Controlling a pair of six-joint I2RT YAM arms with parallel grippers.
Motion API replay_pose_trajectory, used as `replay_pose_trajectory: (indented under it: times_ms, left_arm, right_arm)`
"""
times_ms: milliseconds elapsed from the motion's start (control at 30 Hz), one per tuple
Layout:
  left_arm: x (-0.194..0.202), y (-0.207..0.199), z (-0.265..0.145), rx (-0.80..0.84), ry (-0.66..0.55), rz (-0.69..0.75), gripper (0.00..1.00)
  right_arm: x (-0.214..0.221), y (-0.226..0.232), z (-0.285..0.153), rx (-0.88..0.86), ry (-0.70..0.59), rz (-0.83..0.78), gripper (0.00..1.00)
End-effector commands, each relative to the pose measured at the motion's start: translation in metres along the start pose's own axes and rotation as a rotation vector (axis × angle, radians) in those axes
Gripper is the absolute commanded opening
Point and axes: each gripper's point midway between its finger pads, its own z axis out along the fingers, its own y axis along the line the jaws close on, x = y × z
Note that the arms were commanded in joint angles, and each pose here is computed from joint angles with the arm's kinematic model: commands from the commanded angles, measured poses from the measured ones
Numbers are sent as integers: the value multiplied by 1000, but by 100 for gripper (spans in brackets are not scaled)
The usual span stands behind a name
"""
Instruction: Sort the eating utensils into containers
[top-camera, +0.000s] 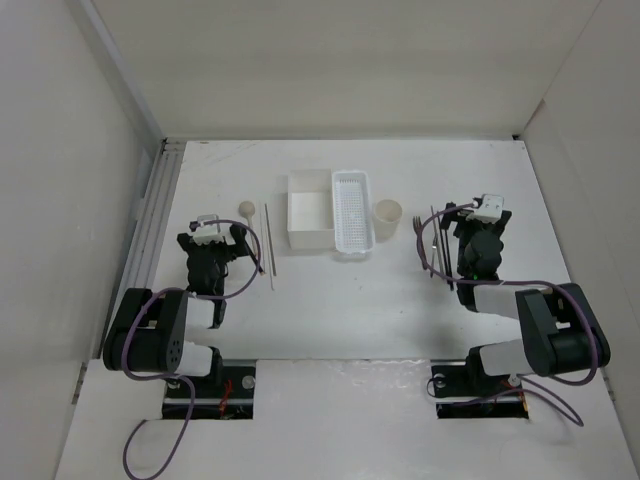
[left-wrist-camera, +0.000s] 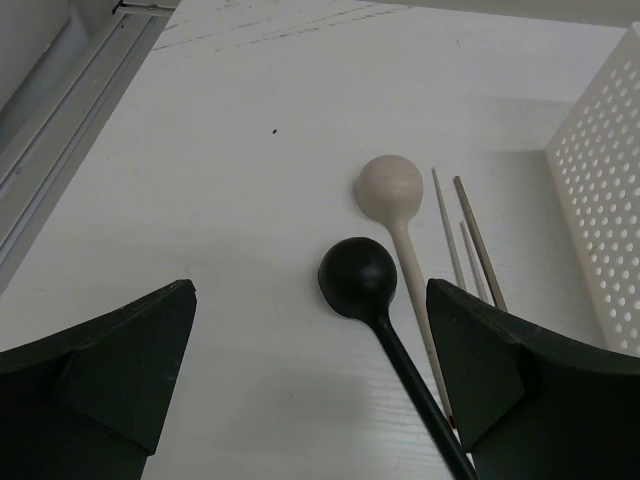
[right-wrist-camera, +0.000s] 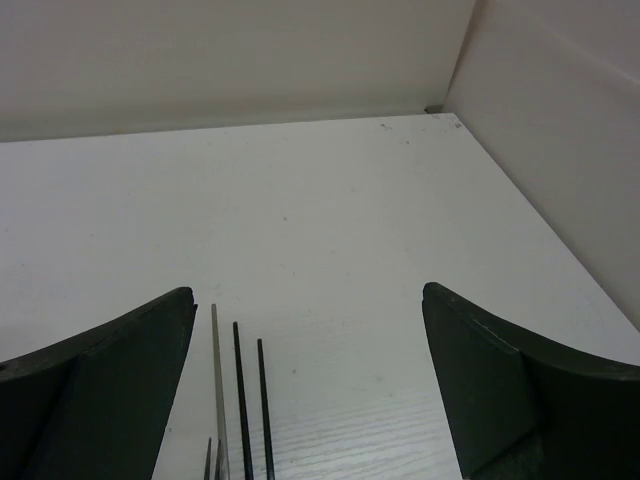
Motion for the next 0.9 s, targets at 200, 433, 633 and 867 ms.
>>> replay_pose_trajectory:
  times_ms: [200,433,633,867]
  left_arm:
    - [-64,-6,1,23,-250,-12,100]
    - [-150,-39,-1,177,-222,213,100]
    - [-168,50,30,-459,71,134,100]
    - [-134,30,37,-350,209,311,100]
  right_arm:
    - [-53,-12,8,107,-55,90,100]
    - [-139,-9,-3,0,102,-2,100]
    - [-134,-29,-33,58,410,-43,100]
    - [-17,-18,-46,-74,877,-7,68]
